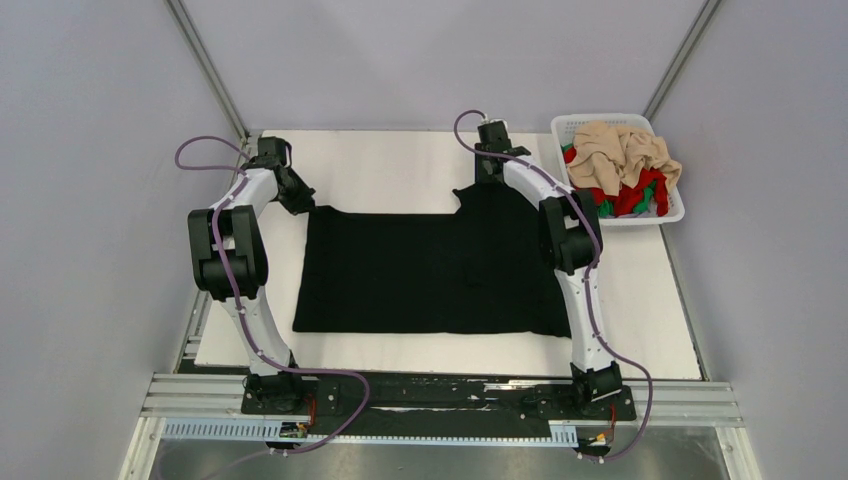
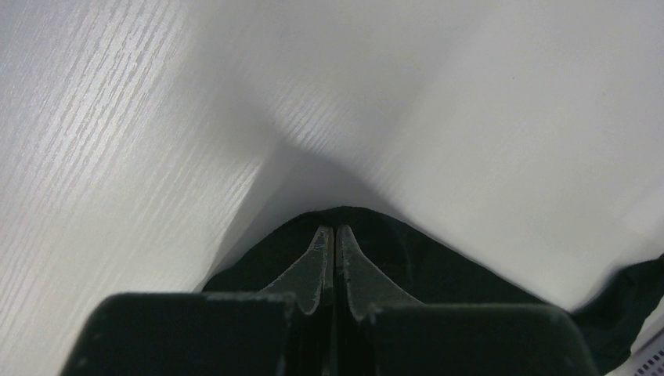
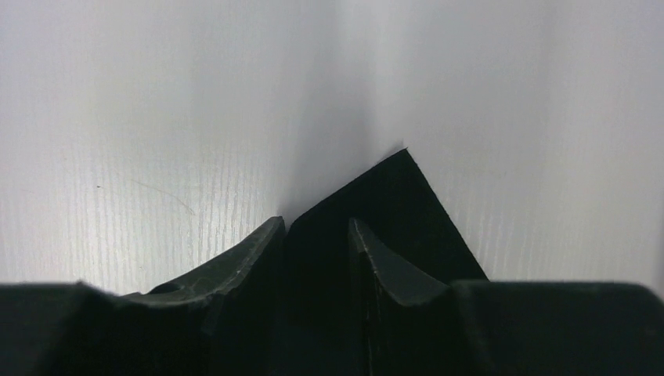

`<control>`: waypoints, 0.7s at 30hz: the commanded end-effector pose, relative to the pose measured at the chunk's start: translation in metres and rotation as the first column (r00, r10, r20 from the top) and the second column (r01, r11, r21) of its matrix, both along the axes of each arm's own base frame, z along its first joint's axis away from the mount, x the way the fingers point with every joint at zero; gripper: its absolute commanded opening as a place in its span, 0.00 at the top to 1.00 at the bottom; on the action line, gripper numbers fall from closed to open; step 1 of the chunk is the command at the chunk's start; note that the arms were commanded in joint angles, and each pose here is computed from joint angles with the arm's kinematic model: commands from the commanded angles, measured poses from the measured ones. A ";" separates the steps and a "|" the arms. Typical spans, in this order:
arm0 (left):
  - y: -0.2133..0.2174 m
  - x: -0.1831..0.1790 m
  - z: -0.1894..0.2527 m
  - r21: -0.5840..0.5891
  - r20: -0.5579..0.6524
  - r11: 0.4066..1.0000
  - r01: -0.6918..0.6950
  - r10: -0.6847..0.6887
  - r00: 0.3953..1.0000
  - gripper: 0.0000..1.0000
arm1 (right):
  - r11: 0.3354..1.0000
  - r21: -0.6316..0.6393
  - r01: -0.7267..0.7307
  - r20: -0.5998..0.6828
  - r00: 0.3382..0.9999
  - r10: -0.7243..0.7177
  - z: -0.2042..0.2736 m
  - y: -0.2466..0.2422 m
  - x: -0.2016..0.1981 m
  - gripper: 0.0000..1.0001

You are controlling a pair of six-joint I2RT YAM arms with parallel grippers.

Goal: Fold and stack the t-shirts
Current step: Grab the side of the flattened tshirt furthest away from the robot with both arms

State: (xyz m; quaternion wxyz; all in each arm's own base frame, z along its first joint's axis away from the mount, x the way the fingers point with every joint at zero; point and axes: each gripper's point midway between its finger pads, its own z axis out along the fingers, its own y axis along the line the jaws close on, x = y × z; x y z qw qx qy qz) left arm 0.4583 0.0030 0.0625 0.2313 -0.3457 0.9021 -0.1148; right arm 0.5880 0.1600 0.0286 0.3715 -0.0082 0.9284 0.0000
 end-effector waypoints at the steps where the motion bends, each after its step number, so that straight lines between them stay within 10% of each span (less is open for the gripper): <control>1: 0.001 0.005 0.021 0.014 0.062 1.000 0.018 -0.019 0.998 1.00 | 0.999 -0.018 0.032 -0.045 0.998 -0.033 -0.008 -0.010 -0.010 0.66; 9: 0.001 0.006 0.026 0.017 0.071 1.000 0.023 -0.024 0.997 1.00 | 0.998 -0.024 0.051 0.040 0.998 -0.050 0.024 -0.012 0.009 1.00; 21: -0.008 -0.010 0.043 -0.006 0.111 0.998 0.062 -0.061 0.992 1.00 | 0.995 0.084 0.050 0.145 0.987 -0.062 0.093 -0.012 -0.032 1.00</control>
